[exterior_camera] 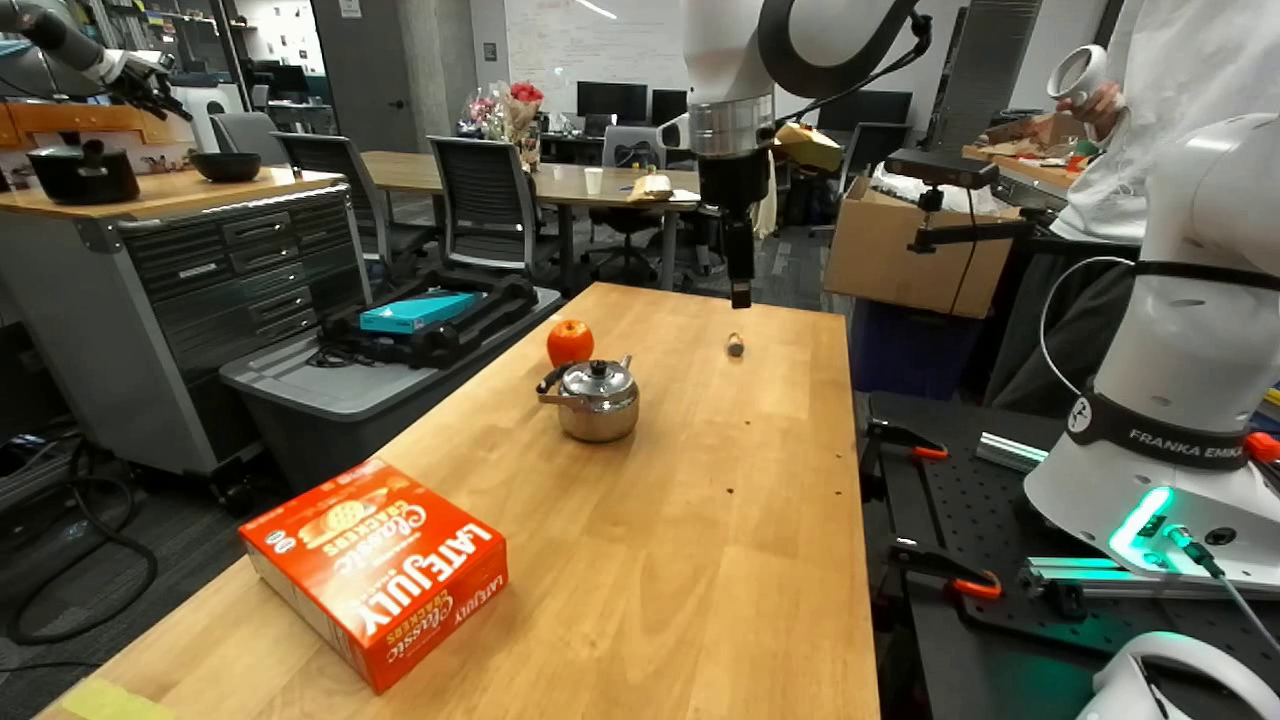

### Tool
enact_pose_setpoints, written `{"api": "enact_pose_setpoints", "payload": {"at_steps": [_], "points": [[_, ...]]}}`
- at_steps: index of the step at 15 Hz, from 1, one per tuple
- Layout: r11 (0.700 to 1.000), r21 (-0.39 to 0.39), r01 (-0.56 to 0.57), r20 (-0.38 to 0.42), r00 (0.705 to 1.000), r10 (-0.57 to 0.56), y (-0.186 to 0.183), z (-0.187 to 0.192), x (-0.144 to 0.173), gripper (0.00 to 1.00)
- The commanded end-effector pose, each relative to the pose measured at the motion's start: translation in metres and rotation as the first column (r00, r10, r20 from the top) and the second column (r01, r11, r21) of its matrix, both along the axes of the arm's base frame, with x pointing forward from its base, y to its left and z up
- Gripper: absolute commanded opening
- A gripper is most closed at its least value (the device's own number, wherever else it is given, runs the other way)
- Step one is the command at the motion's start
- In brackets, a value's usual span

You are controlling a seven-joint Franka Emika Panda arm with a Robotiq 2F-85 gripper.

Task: Pick up the lid and put it on the kettle

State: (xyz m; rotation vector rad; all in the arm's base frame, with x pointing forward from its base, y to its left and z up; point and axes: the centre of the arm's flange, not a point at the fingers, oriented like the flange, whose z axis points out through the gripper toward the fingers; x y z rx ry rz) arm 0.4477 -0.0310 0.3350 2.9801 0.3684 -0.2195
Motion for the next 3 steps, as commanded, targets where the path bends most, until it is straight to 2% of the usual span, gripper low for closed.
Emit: {"api": "enact_pose_setpoints", "payload": {"at_steps": [1, 3], "points": [[1.0, 0.0, 0.0, 0.0, 1.0, 0.0, 0.0, 0.0, 0.0, 1.0], [1.0, 0.0, 0.0, 0.0, 1.0, 0.0, 0.0, 0.0, 0.0, 1.0]]}}
